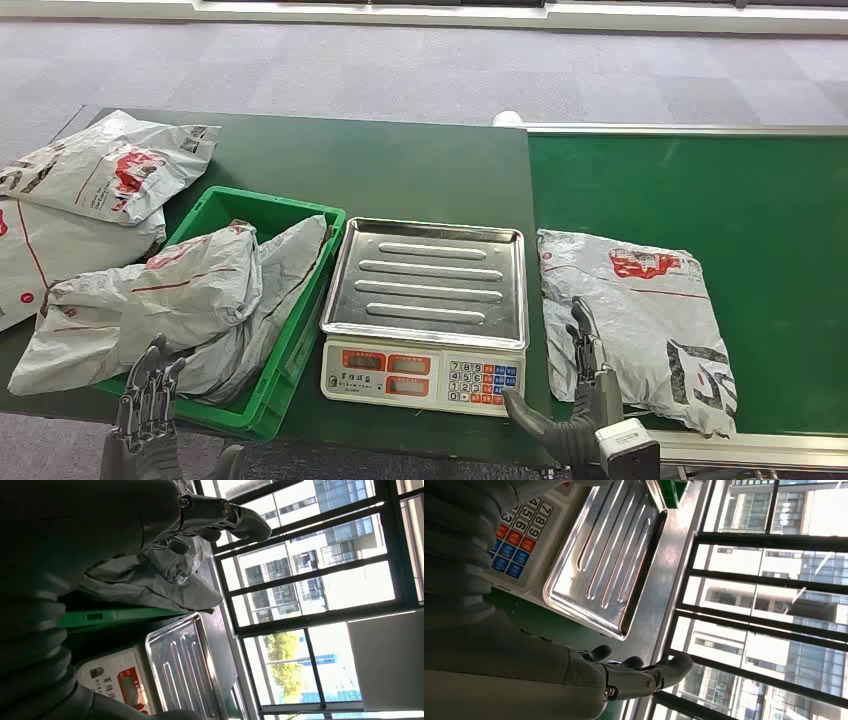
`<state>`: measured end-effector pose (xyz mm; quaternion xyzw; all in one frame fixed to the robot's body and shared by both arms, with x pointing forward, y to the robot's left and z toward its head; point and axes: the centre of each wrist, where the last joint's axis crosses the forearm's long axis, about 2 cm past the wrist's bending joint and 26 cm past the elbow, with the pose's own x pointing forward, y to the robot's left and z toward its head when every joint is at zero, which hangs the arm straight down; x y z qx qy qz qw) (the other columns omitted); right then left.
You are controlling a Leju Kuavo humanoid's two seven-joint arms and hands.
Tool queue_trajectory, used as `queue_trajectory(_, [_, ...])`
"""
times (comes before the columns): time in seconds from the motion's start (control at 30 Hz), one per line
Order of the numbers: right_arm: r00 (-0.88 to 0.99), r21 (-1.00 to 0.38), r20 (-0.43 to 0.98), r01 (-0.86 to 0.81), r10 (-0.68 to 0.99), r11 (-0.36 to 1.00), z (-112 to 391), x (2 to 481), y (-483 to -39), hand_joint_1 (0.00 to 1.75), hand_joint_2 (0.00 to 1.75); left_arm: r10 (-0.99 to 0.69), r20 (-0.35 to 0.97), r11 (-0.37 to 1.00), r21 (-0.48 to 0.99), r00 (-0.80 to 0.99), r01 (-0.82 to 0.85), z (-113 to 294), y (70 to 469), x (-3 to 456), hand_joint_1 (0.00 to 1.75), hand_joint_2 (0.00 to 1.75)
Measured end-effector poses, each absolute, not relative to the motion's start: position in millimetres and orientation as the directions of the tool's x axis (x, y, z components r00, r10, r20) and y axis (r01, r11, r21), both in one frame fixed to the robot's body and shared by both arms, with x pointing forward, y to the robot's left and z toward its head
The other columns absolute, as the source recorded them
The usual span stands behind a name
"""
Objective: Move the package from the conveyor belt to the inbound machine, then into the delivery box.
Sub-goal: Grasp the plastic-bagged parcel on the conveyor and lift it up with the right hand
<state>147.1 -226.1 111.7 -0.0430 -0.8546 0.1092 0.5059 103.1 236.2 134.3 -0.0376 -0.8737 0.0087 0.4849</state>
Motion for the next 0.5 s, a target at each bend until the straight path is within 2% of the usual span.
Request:
queue_trajectory(0.17, [-0.49, -0.26, 0.843, -0.01, 0.222, 0.966, 112.2, 147.1, -228.4, 0.0, 1.75, 0.076, 0.847, 0.997, -0.054, -0.527, 0.057, 134.2, 235.8, 102.6, 0.0, 1.75])
queue_trajectory(0.27, [-0.494, -0.423, 0.759, 0.12, 0.424, 0.898, 115.6, 151.2, -235.6, 0.0, 1.75, 0.07, 0.839, 0.997, -0.046, -0.54, 0.057, 136.5, 236.3, 102.8, 0.0, 1.75])
queue_trajectory(0.4, [-0.369, -0.676, 0.569, 0.299, 0.735, 0.673, 128.4, 182.7, -261.4, 0.0, 1.75, 0.05, 0.821, 0.998, -0.027, -0.568, 0.049, 145.5, 238.5, 106.3, 0.0, 1.75])
queue_trajectory(0.5, [-0.058, -0.867, 0.369, 0.338, 0.928, 0.366, 127.5, 234.2, -296.4, 0.0, 1.75, 0.036, 0.819, 0.999, -0.026, -0.573, 0.026, 151.0, 239.5, 109.8, 0.0, 1.75])
